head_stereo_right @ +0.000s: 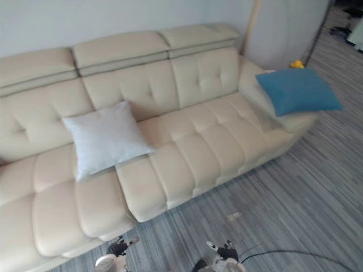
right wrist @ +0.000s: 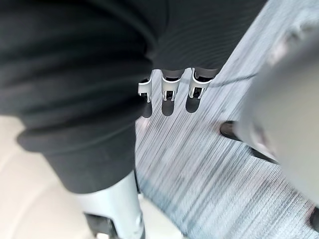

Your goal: Pick up cushions and gather them together orderly.

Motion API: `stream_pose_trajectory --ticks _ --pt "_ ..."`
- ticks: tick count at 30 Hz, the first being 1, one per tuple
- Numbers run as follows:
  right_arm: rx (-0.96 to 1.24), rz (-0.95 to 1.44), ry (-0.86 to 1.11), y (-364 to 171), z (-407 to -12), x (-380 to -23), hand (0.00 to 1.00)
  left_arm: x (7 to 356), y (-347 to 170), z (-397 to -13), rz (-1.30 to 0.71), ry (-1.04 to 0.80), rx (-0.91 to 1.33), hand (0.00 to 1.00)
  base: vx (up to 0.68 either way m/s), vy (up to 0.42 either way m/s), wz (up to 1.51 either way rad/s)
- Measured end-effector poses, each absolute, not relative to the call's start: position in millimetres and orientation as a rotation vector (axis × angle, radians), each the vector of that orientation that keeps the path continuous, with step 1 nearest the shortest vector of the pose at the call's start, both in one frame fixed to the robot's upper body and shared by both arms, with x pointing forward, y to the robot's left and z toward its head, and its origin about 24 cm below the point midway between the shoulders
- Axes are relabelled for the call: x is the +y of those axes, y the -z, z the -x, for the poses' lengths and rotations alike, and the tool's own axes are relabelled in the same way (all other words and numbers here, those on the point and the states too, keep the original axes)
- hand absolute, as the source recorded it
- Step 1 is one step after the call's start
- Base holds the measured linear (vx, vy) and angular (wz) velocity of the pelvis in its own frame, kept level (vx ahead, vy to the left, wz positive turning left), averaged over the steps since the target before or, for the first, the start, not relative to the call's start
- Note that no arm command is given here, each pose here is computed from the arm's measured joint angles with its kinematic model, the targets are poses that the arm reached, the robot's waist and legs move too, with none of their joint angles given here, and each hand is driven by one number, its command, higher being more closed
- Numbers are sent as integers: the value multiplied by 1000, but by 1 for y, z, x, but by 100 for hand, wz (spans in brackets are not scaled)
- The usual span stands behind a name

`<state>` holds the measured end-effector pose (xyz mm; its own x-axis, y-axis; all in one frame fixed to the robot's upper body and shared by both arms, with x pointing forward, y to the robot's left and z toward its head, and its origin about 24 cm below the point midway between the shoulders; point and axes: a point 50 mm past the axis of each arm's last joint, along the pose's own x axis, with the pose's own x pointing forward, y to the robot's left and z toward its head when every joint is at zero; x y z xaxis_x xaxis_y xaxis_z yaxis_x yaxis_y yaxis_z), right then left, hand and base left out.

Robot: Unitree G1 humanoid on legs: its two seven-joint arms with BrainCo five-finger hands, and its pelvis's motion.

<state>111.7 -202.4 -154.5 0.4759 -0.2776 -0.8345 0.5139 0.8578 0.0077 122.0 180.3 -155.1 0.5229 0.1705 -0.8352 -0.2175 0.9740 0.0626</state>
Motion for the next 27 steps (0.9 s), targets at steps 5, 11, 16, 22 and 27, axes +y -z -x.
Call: stream_pose_trajectory --ticks 5,11,16,22,27 --pt "965 -252 535 154 -107 -217 0 177 151 -132 86 -241 949 0 59 -216 -67" --pt "957 -283 569 153 -108 -214 0 179 141 -145 202 -344 860 0 145 -33 -73" --pt "938 -306 542 153 -112 -200 0 187 142 -136 203 -397 862 0 306 166 -129" --pt "944 -298 521 153 -108 -194 0 194 145 -131 133 -364 907 0 415 153 -62" --pt "915 -292 500 150 -127 -196 0 181 146 -139 112 -293 915 0 411 -59 -21"
